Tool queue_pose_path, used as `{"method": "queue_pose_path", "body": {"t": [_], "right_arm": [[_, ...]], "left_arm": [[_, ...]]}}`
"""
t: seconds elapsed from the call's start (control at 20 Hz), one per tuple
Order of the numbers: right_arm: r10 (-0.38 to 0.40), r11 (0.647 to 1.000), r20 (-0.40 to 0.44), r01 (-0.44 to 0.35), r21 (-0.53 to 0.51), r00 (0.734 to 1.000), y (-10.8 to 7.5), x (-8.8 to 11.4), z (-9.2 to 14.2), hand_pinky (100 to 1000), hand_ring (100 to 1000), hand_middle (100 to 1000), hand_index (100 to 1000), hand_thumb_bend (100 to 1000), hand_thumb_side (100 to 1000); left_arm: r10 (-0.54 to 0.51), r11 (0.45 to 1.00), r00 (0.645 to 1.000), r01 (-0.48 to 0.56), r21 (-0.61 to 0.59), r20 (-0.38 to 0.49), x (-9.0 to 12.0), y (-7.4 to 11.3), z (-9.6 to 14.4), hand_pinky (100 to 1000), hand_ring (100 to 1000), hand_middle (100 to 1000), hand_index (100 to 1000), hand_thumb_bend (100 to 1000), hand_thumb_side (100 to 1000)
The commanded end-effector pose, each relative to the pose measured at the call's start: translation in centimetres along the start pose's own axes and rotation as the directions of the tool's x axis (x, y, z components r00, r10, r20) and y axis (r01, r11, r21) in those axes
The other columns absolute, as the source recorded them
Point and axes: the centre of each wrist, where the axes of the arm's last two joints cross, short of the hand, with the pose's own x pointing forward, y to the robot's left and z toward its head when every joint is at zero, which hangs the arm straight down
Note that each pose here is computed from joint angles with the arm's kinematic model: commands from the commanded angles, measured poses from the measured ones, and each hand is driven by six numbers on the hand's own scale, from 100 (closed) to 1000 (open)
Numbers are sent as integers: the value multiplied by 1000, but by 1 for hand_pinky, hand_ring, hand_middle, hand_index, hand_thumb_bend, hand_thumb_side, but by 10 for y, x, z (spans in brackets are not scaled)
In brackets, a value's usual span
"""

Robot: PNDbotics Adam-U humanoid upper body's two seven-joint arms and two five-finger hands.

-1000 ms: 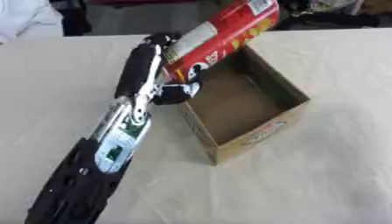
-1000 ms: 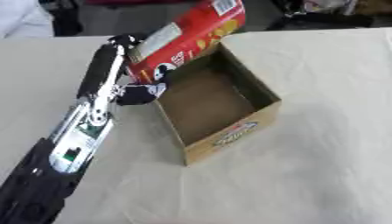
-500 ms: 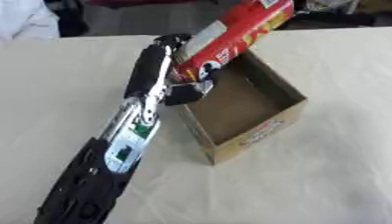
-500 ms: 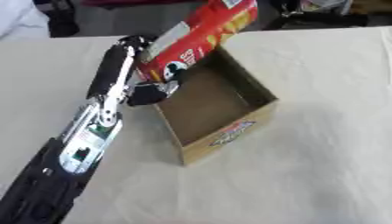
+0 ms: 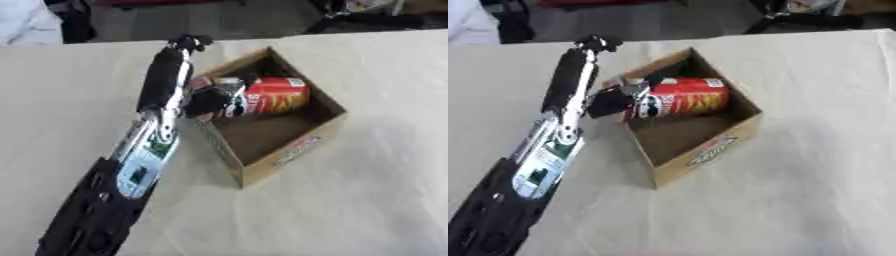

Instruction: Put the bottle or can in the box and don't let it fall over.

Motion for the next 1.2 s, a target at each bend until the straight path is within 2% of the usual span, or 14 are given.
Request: {"method": "queue_pose_path", "body": {"t": [0.05, 0.3, 0.65, 0.9, 1.2], "right_arm": [[-5, 1000, 39, 5, 1, 999, -2, 12, -5, 881, 833, 812, 866, 119, 774], [-2, 1000, 44, 3, -4, 999, -4, 13, -5, 881, 833, 813, 866, 122, 769], [4, 1000, 49, -4, -13, 999, -6, 13, -6, 881, 833, 814, 866, 132, 758], [6, 1000, 51, -6, -14, 999, -7, 14, -6, 881, 833, 814, 866, 133, 757], [6, 1000, 55, -5, -21, 998, -8, 14, -7, 881, 833, 815, 866, 132, 756]], "left_arm": [[12, 998, 1000, -13, 58, 11, 2, 13, -3, 742, 786, 653, 783, 640, 650], [16, 991, 999, -9, 136, -50, -17, 30, 1, 739, 777, 653, 780, 584, 660], [45, 962, 980, 9, 272, -192, -64, 61, 16, 757, 805, 684, 777, 482, 704], [117, 934, 958, -16, 357, -262, -93, 75, 27, 762, 816, 693, 778, 479, 712], [138, 883, 942, 22, 468, -305, -122, 86, 38, 769, 827, 706, 784, 506, 703]]}}
